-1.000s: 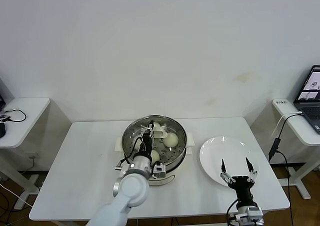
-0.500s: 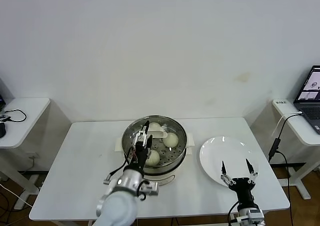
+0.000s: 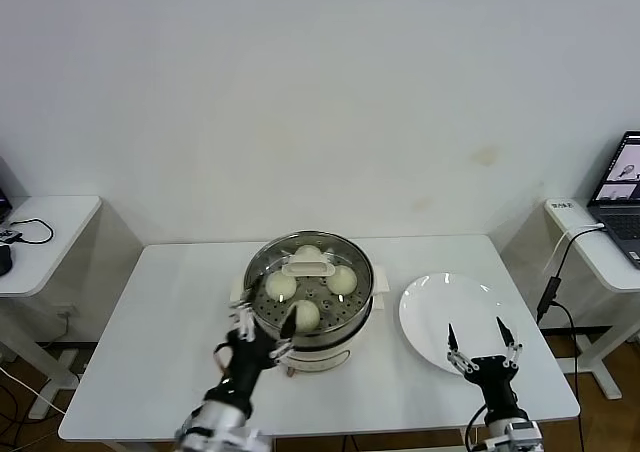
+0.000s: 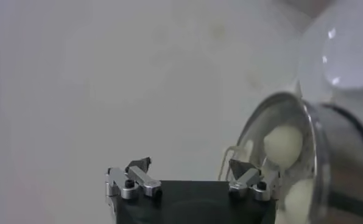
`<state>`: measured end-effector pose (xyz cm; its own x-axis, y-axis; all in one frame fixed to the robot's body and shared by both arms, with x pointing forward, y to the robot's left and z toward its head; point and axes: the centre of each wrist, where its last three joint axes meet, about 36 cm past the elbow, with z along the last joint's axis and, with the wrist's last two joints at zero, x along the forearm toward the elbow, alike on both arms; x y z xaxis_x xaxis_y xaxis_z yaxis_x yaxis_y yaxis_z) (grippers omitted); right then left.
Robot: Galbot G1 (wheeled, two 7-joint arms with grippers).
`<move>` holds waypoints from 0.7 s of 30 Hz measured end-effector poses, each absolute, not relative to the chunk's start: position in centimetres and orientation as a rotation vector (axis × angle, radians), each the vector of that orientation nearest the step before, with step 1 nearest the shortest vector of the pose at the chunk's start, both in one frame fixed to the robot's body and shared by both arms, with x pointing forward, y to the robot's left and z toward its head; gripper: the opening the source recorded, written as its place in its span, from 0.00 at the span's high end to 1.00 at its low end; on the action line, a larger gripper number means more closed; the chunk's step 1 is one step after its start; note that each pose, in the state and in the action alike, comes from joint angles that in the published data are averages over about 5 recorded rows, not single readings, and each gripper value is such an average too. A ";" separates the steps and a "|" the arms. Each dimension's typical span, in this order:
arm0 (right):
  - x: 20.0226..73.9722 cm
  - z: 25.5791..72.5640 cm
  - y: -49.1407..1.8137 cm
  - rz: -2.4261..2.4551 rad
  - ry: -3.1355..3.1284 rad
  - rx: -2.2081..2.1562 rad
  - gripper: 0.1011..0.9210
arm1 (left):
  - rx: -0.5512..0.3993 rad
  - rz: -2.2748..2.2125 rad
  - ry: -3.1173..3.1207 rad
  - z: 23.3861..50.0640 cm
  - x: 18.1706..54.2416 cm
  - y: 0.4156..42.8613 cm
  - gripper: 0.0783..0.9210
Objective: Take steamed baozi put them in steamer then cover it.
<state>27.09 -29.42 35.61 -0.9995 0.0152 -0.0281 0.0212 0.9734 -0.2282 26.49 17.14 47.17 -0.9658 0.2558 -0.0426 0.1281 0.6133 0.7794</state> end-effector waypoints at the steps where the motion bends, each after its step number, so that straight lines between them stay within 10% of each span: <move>1: 27.1 35.7 -29.5 -0.358 3.097 0.024 0.12 | 0.308 1.212 2.730 47.1 26.2 17.7 0.12; 21: 24.5 36.6 -30.8 -0.321 3.196 -0.187 0.12 | -0.176 0.188 3.151 40.7 21.3 26.5 0.12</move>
<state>24.51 -30.83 36.59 -0.9903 -0.1080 0.0874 -0.1232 0.9734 -0.1933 21.26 26.46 40.73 -0.9936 -0.1119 0.0135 -0.1095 0.9868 0.1196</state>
